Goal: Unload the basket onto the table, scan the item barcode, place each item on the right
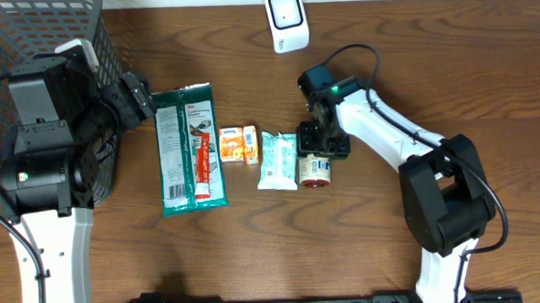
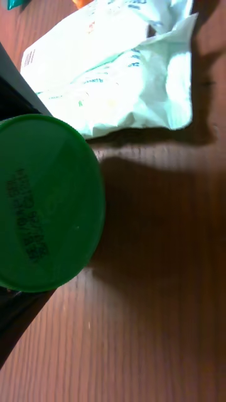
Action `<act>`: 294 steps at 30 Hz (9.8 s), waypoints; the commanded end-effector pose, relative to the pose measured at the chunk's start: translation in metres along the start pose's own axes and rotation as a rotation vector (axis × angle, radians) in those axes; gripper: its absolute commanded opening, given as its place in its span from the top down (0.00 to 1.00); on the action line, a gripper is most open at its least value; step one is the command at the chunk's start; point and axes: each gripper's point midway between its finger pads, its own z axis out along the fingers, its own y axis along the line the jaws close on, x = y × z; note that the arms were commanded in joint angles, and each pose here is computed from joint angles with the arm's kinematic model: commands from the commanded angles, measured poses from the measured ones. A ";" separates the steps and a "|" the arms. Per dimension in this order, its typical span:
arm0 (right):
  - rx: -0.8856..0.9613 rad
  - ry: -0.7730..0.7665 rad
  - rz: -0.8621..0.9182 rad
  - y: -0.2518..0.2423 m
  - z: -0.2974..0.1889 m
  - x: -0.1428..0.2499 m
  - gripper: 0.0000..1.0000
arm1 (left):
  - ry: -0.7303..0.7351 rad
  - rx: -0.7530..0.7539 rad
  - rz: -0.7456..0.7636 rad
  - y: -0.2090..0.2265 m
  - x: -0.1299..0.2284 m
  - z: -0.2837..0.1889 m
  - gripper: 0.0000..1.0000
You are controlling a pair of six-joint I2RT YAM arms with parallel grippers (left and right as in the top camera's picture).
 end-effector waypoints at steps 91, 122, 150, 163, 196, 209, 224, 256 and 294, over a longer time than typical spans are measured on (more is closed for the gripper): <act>-0.004 -0.311 -0.285 -0.022 -0.132 -0.035 0.01 | -0.003 0.003 0.010 0.000 -0.002 -0.001 0.13; 0.134 -0.117 -0.333 -0.023 -0.032 -0.035 0.01 | -0.003 0.003 0.010 0.000 -0.002 -0.001 0.13; 0.157 -0.073 -0.335 -0.031 -0.021 -0.024 0.01 | -0.003 0.003 0.010 0.000 -0.002 -0.001 0.13; 0.152 -0.087 -0.336 -0.030 -0.018 -0.027 0.12 | -0.003 0.003 0.010 0.000 -0.002 -0.001 0.13; 0.210 -0.131 -0.342 -0.039 -0.012 -0.034 0.21 | -0.003 0.003 0.010 0.000 -0.002 -0.001 0.13; 0.210 -0.129 -0.342 -0.039 -0.012 -0.034 0.23 | -0.003 0.003 0.010 0.000 -0.002 -0.001 0.13; 0.208 -0.132 -0.343 -0.038 -0.011 -0.034 0.22 | -0.003 0.003 0.010 0.000 -0.002 -0.001 0.13; 0.208 -0.133 -0.345 -0.041 -0.003 -0.032 0.27 | -0.003 0.003 0.010 0.000 -0.002 -0.001 0.13; -0.019 -0.527 -0.363 0.027 -0.160 -0.070 0.65 | -0.003 0.003 0.010 0.000 -0.002 -0.001 0.13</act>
